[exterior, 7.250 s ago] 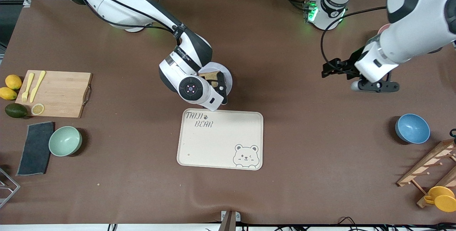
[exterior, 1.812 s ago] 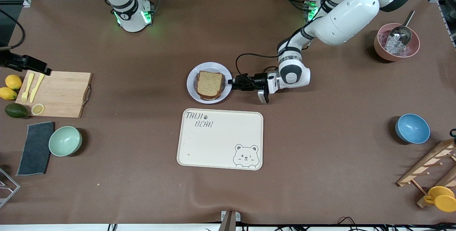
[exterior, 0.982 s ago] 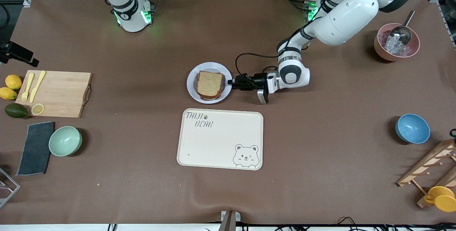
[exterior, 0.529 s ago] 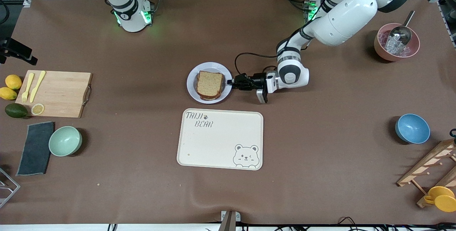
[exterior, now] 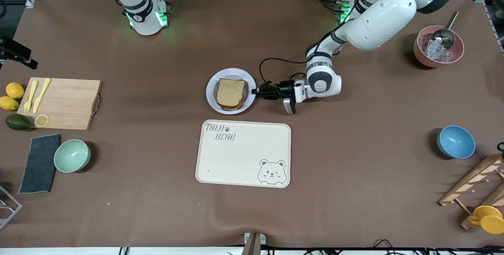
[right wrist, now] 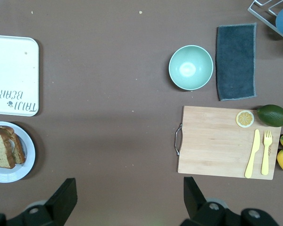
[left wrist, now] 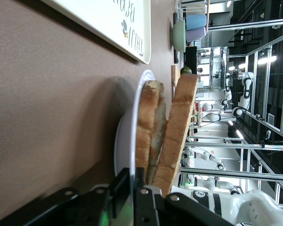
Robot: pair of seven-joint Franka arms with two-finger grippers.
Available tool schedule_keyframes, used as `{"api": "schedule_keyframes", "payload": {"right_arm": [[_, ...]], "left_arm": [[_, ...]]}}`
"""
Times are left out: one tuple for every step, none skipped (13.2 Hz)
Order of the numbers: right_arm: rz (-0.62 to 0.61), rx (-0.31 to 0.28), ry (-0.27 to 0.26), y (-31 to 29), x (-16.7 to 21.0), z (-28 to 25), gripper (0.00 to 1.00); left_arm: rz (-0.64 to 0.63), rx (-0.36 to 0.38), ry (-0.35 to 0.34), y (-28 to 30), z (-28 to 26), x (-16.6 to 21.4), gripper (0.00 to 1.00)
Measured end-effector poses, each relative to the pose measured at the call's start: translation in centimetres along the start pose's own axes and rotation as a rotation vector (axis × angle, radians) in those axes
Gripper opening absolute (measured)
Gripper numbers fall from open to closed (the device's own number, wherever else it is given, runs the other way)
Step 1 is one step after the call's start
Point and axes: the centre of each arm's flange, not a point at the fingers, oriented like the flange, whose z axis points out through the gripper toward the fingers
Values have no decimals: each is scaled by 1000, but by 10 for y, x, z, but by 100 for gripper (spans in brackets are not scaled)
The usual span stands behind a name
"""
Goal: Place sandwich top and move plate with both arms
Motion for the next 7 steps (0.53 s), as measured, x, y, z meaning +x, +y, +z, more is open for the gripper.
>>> {"api": "schedule_keyframes", "payload": {"right_arm": [[4,0,0,2,0,0,100],[6,0,0,3,-1,0,100],[8,1,0,4,-1,-1,100],[13,1,0,7,-1,-1,100],[19,1,-1,11,-2,-1,100],[22,2,-4,14,-3,-1,100],[24,2,-3,15,-4,-2,100]], "left_arm": [[0,0,0,0,0,0,6],[1,0,0,0,0,0,6],[1,0,0,0,0,0,6],[1,0,0,0,0,0,6],[1,0,0,0,0,0,6],[1,0,0,0,0,0,6],[1,0,0,0,0,0,6]]}}
